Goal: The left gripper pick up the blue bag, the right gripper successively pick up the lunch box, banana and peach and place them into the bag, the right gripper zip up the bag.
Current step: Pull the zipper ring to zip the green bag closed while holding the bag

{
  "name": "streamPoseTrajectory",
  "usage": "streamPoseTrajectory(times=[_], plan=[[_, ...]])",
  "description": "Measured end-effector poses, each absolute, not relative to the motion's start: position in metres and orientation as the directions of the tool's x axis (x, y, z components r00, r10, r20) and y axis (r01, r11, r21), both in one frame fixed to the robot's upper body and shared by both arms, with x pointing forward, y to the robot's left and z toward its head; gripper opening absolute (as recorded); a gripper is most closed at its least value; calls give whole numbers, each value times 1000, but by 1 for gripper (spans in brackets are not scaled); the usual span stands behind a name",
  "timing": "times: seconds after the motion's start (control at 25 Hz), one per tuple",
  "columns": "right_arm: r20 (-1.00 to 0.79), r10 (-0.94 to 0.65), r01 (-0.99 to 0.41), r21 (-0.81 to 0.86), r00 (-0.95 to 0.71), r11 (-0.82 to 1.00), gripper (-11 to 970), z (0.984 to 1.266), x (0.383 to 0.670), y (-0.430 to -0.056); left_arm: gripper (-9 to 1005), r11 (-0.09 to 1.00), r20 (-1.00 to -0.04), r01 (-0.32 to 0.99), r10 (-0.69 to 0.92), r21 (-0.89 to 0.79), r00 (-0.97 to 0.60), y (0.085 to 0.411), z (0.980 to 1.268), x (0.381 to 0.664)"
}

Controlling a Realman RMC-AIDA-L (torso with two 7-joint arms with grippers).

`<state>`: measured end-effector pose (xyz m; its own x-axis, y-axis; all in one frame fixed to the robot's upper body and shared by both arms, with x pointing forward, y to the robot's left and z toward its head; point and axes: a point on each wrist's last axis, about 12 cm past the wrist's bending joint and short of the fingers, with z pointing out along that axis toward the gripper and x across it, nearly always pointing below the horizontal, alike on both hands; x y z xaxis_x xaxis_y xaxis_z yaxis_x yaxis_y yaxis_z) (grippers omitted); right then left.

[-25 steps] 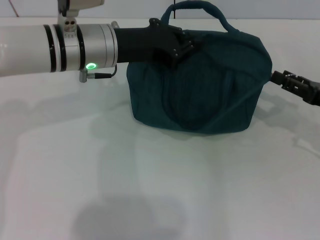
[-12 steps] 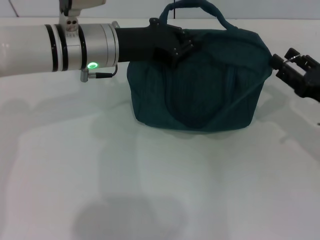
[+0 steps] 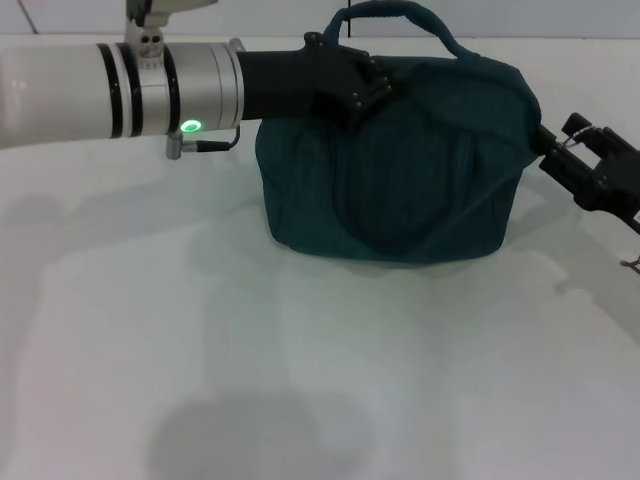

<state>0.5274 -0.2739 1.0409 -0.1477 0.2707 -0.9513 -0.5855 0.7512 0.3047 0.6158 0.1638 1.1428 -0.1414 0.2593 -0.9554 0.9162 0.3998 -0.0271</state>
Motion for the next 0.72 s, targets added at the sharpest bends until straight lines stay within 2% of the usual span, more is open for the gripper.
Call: streamPoseTrajectory(times=[0.48,0.72], plan=[[-911,332,-609,410,-242,680,631,1034,497,-289,75,400,-953,916,263,-32,-148,165,1140,614],[-903,323,-607,429,-282,669,632,1029,491,-291,86,394,-951,919,272,-30,-148,164,1139,613]])
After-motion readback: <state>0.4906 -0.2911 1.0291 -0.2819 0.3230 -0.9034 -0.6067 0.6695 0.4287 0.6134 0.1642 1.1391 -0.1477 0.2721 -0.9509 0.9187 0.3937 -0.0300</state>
